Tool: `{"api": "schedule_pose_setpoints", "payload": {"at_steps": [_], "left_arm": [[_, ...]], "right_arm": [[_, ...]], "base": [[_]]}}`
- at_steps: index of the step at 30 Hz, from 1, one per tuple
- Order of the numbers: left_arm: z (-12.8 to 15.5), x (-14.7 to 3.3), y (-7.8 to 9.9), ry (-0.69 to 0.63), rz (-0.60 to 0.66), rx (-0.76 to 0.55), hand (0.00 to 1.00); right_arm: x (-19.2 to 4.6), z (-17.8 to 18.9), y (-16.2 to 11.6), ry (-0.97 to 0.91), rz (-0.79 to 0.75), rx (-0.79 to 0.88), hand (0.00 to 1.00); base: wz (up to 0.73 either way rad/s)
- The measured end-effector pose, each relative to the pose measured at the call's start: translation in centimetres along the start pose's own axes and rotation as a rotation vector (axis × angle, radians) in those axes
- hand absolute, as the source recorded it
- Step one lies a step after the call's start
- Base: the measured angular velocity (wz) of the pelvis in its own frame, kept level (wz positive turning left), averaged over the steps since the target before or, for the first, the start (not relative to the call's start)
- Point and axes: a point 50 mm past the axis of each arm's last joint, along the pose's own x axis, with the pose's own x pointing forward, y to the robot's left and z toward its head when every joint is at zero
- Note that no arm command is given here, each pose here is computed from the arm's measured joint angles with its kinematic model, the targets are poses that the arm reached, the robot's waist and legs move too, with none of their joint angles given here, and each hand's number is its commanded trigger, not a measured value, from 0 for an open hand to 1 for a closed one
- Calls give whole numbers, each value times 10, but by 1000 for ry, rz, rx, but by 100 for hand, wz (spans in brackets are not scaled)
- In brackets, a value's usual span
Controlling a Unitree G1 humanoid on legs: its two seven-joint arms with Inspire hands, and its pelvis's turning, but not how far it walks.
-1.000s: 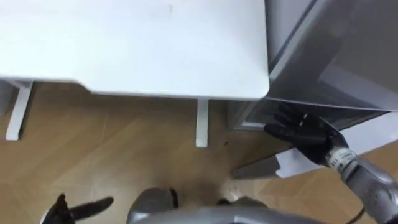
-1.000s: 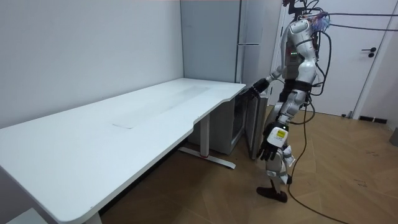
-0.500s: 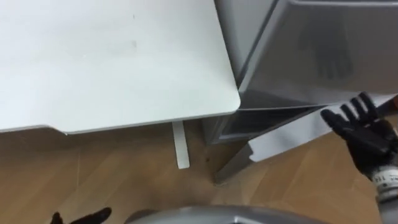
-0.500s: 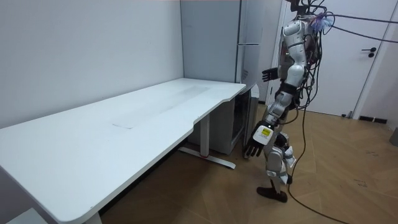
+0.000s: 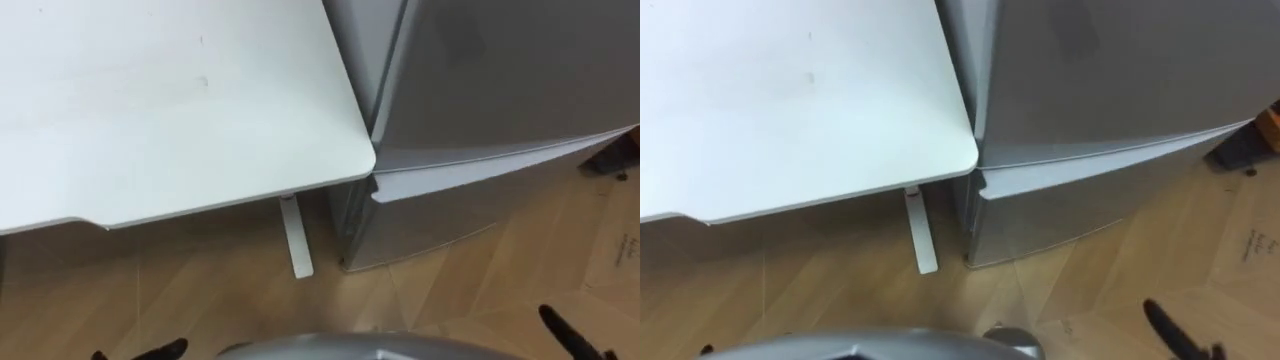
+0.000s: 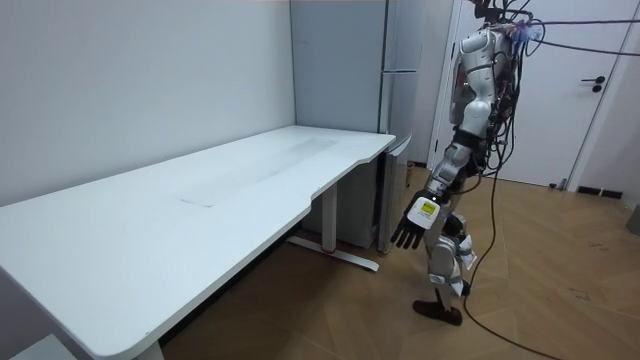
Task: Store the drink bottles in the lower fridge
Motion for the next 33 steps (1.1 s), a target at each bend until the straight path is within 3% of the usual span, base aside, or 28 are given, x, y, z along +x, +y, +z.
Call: {"api": "schedule_pose_setpoints", "payload": {"at_steps": [7, 12, 23, 33], "left_arm": [[2, 2, -5, 1, -13, 17, 0], [-6, 0, -2, 24, -10, 45, 0], [-19, -5, -3, 68, -12, 40, 0], [-25, -6, -7, 103, -19, 46, 0]], "right_arm": [[4, -12, 51, 73, 197, -43, 0], [5, -11, 73, 92, 298, -50, 0], [5, -26, 56, 174, 275, -40, 0], [-1, -43, 64, 249, 309, 241, 0]], "base": [[2], [15], [17], [2]]}}
